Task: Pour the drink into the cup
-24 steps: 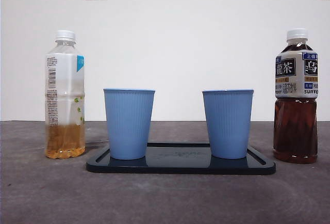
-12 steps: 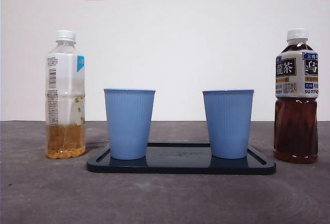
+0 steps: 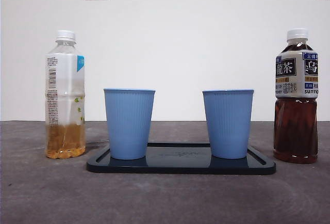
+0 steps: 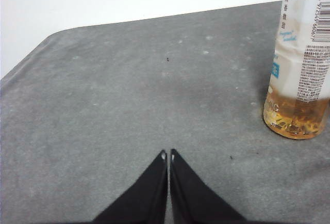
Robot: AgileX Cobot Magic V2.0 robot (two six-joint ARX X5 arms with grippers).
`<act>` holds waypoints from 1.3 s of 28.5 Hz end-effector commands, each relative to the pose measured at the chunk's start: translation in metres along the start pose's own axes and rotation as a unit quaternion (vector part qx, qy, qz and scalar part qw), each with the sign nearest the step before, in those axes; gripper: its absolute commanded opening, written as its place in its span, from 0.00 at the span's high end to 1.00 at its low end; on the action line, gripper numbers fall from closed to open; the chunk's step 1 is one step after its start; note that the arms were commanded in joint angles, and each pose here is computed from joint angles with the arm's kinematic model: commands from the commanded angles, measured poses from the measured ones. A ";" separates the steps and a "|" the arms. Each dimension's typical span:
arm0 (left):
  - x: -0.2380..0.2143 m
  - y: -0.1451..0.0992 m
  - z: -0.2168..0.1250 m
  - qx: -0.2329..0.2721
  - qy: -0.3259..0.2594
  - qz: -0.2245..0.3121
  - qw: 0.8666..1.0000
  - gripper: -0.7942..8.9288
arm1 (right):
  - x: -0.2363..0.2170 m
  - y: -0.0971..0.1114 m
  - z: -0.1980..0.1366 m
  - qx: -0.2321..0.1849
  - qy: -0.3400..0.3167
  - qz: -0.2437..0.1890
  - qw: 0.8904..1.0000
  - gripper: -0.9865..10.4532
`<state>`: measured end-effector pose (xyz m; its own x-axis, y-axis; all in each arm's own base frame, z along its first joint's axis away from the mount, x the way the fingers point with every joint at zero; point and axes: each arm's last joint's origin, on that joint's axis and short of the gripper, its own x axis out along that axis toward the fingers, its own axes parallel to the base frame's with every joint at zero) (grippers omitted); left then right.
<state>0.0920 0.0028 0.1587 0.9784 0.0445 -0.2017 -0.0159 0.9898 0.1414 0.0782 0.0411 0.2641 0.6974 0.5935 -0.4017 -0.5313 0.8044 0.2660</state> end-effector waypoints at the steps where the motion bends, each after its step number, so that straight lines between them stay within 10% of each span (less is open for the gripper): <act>1: 0.002 -0.001 -0.005 0.000 0.009 -0.001 1.000 0.91 | -0.003 0.002 0.005 0.001 -0.011 0.005 1.000 0.91; 7: 0.002 -0.001 -0.005 0.000 0.009 -0.001 1.000 0.91 | -0.008 -0.004 0.009 -0.049 -0.067 -0.076 0.994 0.91; 15: 0.002 -0.001 -0.005 0.000 0.009 -0.001 1.000 0.91 | -0.007 -0.039 -0.021 -0.056 -0.207 -0.273 0.938 0.91; 24: 0.002 -0.001 -0.005 0.000 0.009 -0.001 1.000 0.91 | 0.011 -0.058 -0.055 -0.069 -0.266 -0.302 0.913 0.91; 37: 0.002 -0.001 -0.005 0.000 0.009 -0.001 1.000 0.91 | 0.029 -0.072 -0.082 -0.050 -0.223 -0.319 0.920 0.91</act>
<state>0.0920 0.0028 0.1587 0.9785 0.0441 -0.2013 -0.0156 0.9898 0.1413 0.0970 -0.0015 0.1632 0.9988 -0.0198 -0.0440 0.0208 0.9996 0.0213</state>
